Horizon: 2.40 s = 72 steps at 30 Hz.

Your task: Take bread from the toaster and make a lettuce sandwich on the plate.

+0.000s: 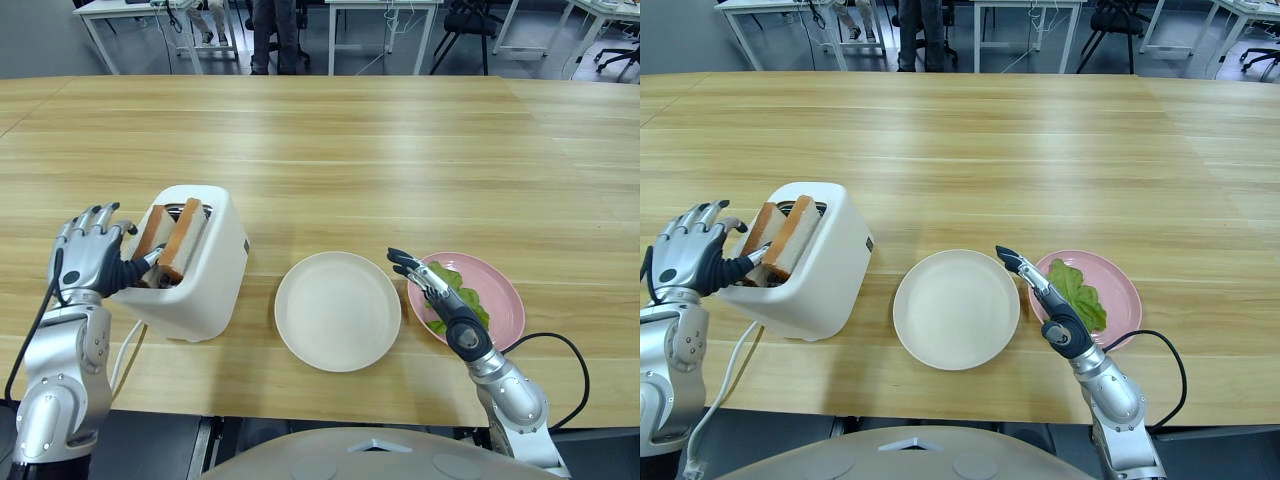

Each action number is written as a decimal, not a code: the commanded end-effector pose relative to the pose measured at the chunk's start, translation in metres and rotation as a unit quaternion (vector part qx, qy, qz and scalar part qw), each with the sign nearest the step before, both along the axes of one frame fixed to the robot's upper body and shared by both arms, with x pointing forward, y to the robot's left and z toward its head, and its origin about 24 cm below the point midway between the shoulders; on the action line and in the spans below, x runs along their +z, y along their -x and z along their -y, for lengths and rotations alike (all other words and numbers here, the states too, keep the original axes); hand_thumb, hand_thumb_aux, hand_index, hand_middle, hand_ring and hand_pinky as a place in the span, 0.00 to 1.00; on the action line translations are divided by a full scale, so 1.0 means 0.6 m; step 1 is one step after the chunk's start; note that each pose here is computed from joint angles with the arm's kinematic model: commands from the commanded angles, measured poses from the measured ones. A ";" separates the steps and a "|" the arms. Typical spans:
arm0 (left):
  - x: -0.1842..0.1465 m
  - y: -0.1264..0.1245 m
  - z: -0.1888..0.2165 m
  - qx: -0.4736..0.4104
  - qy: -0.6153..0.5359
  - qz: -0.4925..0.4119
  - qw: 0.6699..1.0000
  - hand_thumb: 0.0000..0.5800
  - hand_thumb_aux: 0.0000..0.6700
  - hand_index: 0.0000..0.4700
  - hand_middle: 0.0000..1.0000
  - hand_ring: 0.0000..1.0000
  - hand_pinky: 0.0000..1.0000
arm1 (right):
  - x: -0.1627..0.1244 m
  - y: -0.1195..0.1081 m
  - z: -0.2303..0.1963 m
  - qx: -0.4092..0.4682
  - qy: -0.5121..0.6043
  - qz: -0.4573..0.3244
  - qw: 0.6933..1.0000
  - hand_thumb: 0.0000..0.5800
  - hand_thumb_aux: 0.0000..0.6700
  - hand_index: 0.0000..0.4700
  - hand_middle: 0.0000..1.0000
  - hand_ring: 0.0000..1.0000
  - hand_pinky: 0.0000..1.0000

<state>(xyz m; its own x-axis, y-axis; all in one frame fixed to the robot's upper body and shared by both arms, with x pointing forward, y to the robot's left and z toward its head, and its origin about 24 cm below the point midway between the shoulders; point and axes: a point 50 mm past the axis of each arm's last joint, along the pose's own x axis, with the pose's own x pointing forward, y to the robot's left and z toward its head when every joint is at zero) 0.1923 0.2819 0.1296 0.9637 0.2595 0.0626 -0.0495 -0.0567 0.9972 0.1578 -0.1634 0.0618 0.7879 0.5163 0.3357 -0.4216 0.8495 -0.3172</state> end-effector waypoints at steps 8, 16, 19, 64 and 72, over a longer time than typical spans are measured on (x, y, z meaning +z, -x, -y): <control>0.006 -0.010 0.019 -0.036 0.026 0.028 0.999 1.00 1.00 0.98 0.00 0.00 0.00 | -0.002 -0.001 0.000 -0.002 0.004 -0.004 1.000 0.00 0.00 0.00 0.00 0.00 0.00; 0.040 -0.009 0.013 -0.032 0.049 0.110 0.992 1.00 1.00 0.98 0.49 0.49 0.49 | -0.001 -0.002 -0.001 0.000 0.004 -0.003 1.000 0.00 0.00 0.00 0.00 0.00 0.00; 0.055 -0.007 0.011 -0.039 0.060 0.138 0.988 1.00 1.00 0.98 1.00 1.00 1.00 | -0.001 -0.002 -0.001 0.000 0.004 -0.002 1.000 0.00 0.00 0.00 0.00 0.00 0.00; -0.096 -0.115 0.353 -0.477 0.309 -0.293 0.769 1.00 1.00 0.98 1.00 1.00 1.00 | 0.034 0.006 -0.003 0.174 0.308 0.204 0.913 0.00 0.00 0.00 0.00 0.00 0.00; -0.176 -0.114 0.355 -0.449 0.261 -0.365 0.773 1.00 1.00 0.98 1.00 1.00 1.00 | 0.016 0.007 -0.007 0.205 0.333 0.165 0.906 0.00 0.00 0.00 0.00 0.00 0.00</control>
<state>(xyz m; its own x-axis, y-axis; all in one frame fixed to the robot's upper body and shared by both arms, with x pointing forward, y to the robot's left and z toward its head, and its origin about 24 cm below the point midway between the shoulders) 0.2634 0.0680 0.0387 0.5269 -0.7476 -0.4043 0.7362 0.1637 0.6567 0.1536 -0.1603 0.0759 0.4029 0.9129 0.0650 -0.4223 0.2485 -0.8717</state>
